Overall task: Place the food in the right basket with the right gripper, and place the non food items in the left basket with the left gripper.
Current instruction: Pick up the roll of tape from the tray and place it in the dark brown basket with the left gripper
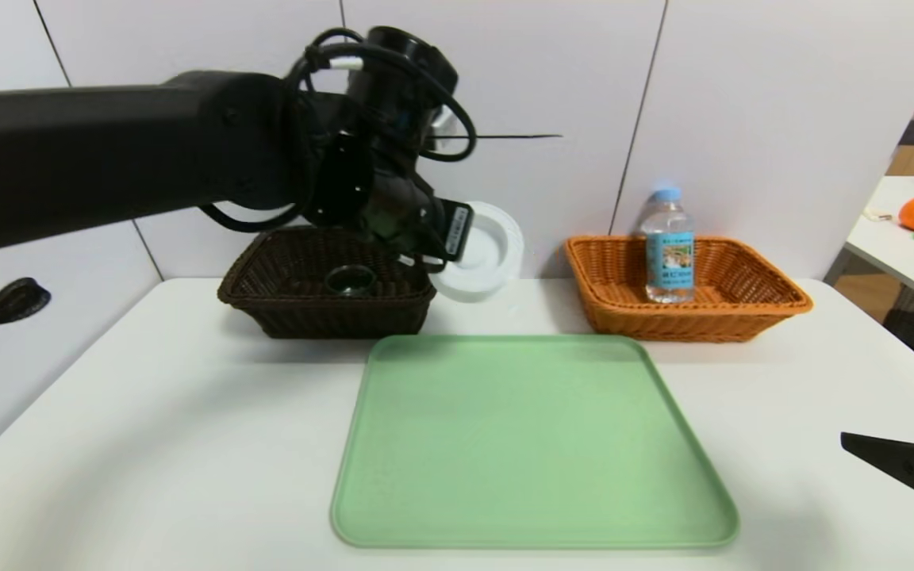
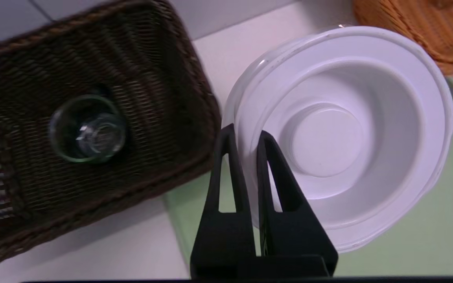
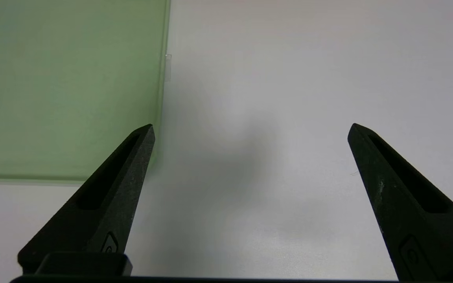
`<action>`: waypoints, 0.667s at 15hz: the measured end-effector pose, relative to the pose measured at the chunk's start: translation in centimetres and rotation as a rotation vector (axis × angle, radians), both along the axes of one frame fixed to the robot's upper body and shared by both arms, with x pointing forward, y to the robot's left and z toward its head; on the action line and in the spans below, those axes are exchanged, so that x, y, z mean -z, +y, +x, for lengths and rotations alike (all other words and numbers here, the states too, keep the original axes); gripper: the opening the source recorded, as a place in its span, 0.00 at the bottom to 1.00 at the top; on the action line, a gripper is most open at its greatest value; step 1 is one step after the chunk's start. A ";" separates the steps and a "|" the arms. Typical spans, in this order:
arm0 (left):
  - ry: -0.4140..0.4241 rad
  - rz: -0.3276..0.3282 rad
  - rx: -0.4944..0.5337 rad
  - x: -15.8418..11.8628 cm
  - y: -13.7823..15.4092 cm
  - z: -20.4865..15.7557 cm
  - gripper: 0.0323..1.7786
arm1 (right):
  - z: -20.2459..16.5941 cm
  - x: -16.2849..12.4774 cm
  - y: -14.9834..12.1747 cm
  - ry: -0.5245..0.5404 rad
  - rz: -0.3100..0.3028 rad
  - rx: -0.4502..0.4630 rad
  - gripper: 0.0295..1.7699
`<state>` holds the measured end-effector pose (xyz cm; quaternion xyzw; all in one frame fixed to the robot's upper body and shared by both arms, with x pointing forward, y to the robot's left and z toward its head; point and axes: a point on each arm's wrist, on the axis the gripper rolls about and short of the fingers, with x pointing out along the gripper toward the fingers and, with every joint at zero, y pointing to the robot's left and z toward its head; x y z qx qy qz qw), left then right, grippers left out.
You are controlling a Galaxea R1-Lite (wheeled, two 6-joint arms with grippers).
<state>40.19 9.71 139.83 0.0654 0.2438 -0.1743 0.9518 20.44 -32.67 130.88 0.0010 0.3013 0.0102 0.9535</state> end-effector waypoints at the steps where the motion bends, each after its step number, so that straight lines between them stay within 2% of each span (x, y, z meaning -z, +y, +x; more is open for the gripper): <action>1: -0.013 -0.002 -0.032 -0.5 1.4 0.5 0.05 | 0.0 0.0 0.0 0.000 0.000 0.000 0.96; 5: -0.028 -0.005 -0.167 -1.2 7.1 3.3 0.05 | 0.0 0.0 0.0 0.004 -0.001 -0.002 0.96; 10: 0.004 -0.019 -0.252 0.7 10.8 6.9 0.05 | 0.0 0.2 0.0 0.012 -0.002 -0.003 0.96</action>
